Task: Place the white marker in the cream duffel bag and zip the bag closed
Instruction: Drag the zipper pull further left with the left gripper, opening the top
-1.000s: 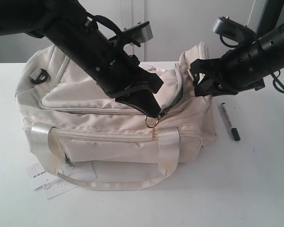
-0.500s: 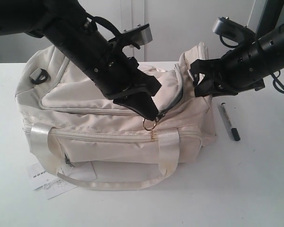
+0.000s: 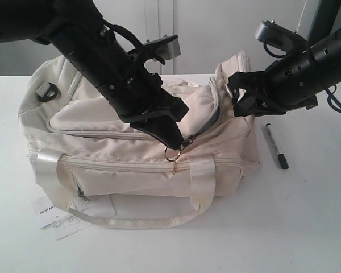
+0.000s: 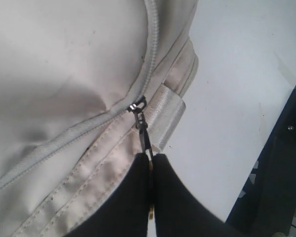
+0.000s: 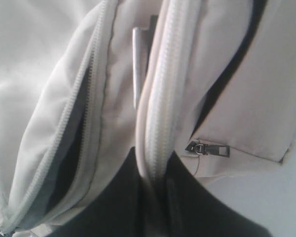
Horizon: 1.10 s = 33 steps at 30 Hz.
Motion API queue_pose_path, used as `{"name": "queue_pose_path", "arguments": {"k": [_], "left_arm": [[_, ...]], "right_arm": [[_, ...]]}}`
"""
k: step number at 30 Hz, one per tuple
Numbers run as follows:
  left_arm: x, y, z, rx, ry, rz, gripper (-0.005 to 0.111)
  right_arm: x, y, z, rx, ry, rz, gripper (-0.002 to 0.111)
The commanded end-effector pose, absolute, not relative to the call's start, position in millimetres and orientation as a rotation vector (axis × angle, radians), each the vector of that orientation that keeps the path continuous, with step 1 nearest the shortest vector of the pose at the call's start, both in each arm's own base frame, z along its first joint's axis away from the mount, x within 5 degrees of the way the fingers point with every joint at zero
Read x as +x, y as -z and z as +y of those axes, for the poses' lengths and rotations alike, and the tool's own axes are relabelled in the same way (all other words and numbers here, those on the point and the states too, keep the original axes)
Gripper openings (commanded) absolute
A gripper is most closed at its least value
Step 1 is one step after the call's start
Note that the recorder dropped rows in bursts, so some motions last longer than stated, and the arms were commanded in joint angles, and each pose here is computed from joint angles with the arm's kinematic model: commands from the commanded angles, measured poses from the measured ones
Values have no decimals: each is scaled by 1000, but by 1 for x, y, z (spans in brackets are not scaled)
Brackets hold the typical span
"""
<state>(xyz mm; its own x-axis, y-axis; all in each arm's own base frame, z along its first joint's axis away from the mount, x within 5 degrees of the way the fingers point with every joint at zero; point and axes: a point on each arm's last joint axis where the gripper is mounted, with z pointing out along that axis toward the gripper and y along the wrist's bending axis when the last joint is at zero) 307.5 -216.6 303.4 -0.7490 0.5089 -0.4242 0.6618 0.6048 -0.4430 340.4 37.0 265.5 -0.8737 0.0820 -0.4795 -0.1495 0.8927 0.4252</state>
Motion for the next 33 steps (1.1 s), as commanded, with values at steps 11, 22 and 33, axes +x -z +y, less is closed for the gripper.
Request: {"name": "queue_pose_path", "arguments": {"k": [11,22,33], "left_arm": [[291,-313,-204,1044,769,2654,0],[287,-321,-199,1049,725,2649,0],[285,-319,-194,1084,666,2685,0]], "right_arm": [[343,-264,31,-74,-549,2543,0],[343,-264,31,-74,-549,2543,0],[343,-264,31,-74,-549,2543,0]]}}
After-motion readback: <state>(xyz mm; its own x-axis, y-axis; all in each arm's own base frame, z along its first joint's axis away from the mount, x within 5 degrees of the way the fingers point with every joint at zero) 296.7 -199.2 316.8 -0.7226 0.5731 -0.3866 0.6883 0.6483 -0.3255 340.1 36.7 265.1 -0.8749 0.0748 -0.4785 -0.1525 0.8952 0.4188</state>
